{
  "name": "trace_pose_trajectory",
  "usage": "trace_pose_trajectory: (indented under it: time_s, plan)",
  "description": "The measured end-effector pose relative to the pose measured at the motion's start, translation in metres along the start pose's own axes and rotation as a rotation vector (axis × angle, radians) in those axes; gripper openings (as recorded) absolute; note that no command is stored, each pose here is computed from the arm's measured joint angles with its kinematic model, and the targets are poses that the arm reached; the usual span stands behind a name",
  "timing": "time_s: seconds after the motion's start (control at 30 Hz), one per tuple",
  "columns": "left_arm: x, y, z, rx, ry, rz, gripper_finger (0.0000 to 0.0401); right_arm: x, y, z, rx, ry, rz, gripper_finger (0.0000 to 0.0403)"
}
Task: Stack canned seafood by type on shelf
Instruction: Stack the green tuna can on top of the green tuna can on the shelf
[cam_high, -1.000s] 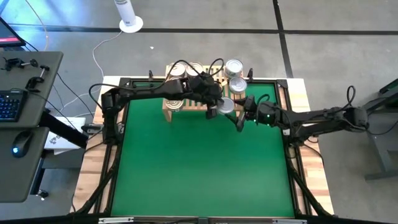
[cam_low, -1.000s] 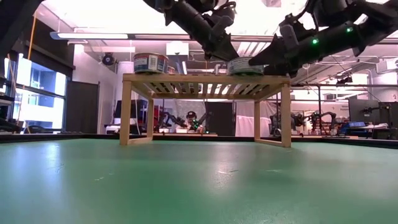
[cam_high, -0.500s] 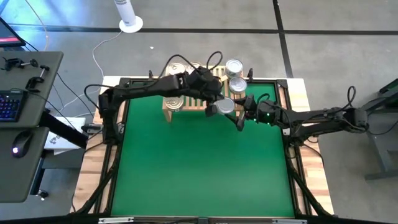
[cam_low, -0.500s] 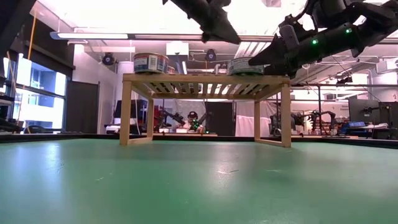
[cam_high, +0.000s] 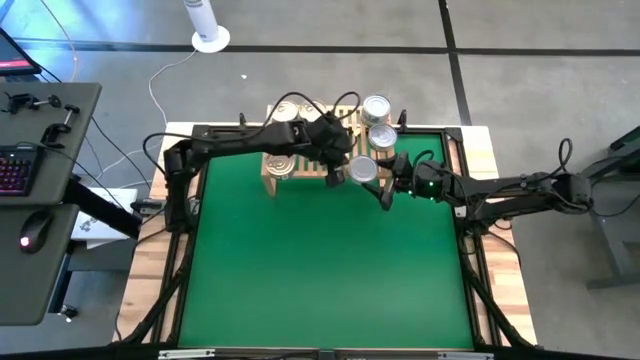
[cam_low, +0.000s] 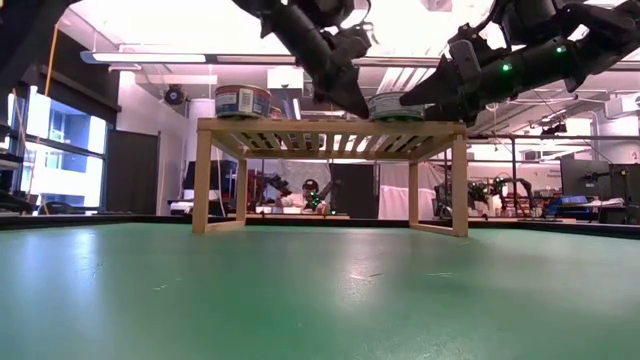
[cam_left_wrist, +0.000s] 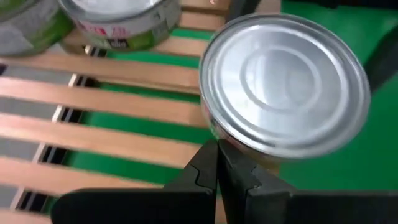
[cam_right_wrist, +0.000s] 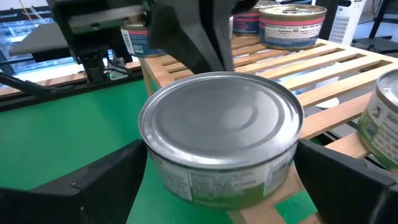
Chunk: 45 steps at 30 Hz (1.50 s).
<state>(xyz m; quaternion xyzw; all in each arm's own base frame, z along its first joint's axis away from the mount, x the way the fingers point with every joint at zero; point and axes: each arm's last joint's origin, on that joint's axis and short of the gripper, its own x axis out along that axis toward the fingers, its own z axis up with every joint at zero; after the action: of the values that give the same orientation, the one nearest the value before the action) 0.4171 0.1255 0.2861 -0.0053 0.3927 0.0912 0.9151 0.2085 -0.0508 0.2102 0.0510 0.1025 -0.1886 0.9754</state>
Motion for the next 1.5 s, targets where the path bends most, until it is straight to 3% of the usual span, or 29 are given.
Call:
trace_pose_trajectory:
  time_s: [0.47,0.7,0.87,1.27,1.5]
  plan:
    - [0.042,0.001,0.001,-0.022,-0.095,-0.041,0.0,0.015,0.005,0.004,-0.031,0.03,0.052,0.0394]
    - [0.04,0.002,0.001,-0.025,-0.096,-0.042,0.0,0.023,0.006,0.005,-0.042,0.041,0.022,0.0394]
    - [0.022,0.003,0.006,-0.033,-0.109,-0.016,0.0,0.018,0.007,0.01,-0.036,0.027,0.013,0.0394]
    - [-0.064,0.0,0.015,-0.001,-0.113,0.0,0.0,0.003,0.004,0.024,-0.013,-0.051,-0.054,0.0383]
    - [-0.061,0.001,0.012,0.002,-0.08,0.037,0.0,0.003,-0.003,0.02,0.052,-0.003,-0.134,0.0378]
